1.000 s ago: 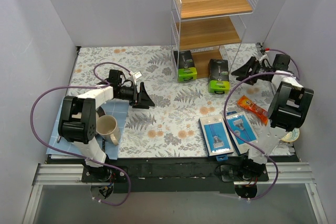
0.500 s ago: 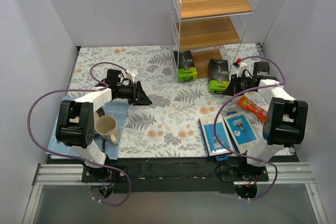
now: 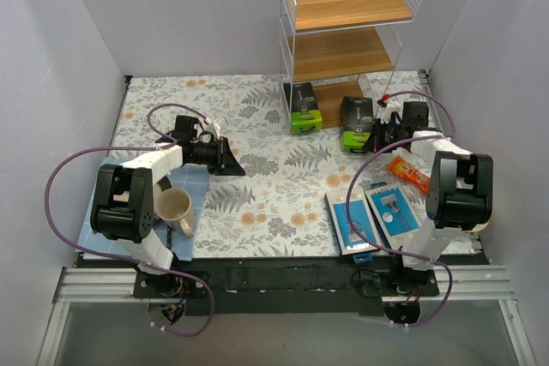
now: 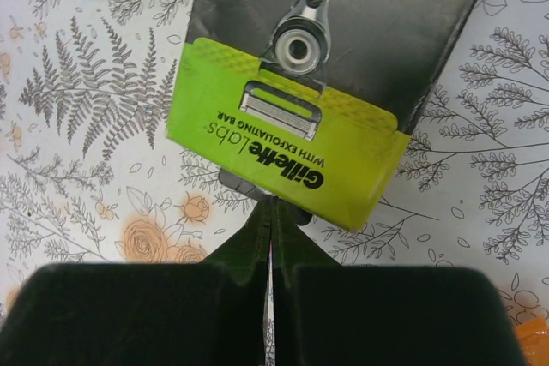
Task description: Place and organize the shaving razors onto the shelf
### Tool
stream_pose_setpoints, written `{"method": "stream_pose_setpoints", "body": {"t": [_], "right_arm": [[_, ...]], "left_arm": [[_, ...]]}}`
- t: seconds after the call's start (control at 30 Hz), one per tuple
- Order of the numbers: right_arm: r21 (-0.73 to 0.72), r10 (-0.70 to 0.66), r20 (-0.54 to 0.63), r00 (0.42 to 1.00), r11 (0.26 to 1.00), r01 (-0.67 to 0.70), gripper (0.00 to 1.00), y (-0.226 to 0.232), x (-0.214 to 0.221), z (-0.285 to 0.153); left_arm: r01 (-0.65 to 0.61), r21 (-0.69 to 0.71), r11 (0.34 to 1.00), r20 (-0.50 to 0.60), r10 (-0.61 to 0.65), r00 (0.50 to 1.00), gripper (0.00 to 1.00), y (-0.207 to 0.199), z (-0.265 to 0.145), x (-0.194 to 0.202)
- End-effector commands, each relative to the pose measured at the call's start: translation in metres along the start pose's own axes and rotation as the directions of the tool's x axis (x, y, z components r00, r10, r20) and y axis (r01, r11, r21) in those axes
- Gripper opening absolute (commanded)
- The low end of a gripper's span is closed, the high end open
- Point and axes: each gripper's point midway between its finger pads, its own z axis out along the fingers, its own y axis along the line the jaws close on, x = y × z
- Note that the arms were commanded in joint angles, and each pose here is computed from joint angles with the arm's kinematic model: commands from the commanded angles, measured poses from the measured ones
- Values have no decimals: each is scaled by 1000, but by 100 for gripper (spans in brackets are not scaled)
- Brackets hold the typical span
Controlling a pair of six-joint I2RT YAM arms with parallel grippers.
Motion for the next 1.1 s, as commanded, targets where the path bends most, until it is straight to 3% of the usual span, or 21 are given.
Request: {"method": "stream_pose_setpoints", "body": {"t": [0.0,0.53,0.9,1.07], "right_arm": [[37,13,42,999,999,-15,1,-8,-12,11],[72,147,114,983,985,-156,1,-28,-53,34],[5,250,134,959,967,-253,1,-23,-67,47],[-27,235,156,959,972,-234,1,-18,-75,45]], "left_arm": [[-71,-21,997,14,71,997,10,-5,-7,-7],[-72,-59,996,-16,71,997,10,7,-6,4],[-69,-72,995,-29,67,997,11,12,-5,6],[-80,-76,994,-29,78,997,11,12,-5,2]]}}
